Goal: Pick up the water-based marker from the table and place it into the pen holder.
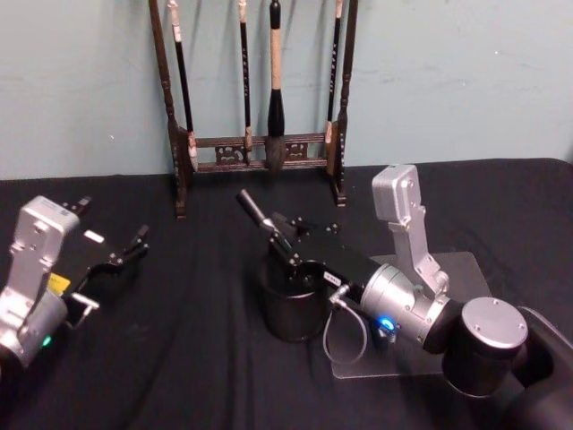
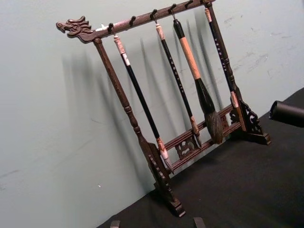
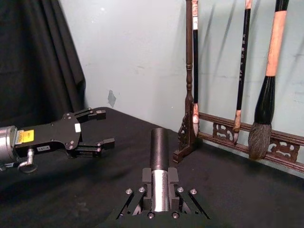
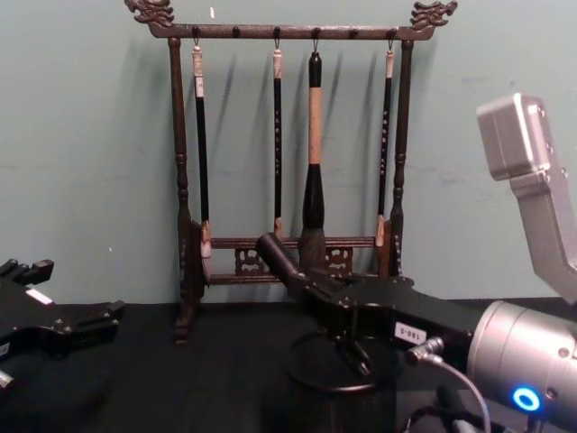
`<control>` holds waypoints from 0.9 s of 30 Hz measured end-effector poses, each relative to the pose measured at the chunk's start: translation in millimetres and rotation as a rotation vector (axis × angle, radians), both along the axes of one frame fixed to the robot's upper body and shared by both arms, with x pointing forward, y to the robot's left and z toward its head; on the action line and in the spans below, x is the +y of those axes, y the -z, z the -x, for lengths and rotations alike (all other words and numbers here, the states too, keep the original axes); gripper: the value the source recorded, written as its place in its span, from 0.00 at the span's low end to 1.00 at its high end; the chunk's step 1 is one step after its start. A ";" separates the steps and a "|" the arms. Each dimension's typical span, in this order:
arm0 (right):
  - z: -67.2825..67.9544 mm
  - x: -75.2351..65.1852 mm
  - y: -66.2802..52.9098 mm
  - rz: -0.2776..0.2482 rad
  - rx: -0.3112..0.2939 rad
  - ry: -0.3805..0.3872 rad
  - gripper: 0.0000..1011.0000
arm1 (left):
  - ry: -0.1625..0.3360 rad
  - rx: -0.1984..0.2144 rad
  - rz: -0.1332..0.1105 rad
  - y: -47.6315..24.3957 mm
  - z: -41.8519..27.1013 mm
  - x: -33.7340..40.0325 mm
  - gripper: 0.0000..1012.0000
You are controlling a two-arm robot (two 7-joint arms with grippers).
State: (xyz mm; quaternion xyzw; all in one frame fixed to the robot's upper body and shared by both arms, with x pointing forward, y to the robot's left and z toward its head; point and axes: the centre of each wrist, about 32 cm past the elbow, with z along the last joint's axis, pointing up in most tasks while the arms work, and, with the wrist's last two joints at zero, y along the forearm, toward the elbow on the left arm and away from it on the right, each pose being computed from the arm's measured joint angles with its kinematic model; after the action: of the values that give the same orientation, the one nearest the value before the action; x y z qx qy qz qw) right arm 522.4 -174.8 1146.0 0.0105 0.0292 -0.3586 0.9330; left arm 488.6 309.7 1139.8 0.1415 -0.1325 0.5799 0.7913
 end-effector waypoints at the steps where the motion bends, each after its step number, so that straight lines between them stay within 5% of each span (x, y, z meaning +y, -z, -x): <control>1: 0.0 0.0 0.0 0.000 0.000 0.000 0.20 | 0.000 0.000 0.000 0.0 0.0 0.0 0.99; 19: 0.4 0.8 0.9 0.006 -0.003 0.004 0.21 | 0.000 0.000 0.000 0.0 0.0 0.0 0.99; 27: 0.3 0.7 0.6 0.004 -0.004 0.004 0.48 | 0.000 0.000 0.000 0.0 0.0 0.0 0.99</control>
State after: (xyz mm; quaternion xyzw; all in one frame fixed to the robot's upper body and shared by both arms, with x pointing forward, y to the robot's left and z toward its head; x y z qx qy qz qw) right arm 522.1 -174.1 1145.4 0.0091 0.0266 -0.3604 0.9324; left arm 488.6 309.7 1139.8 0.1415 -0.1325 0.5799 0.7913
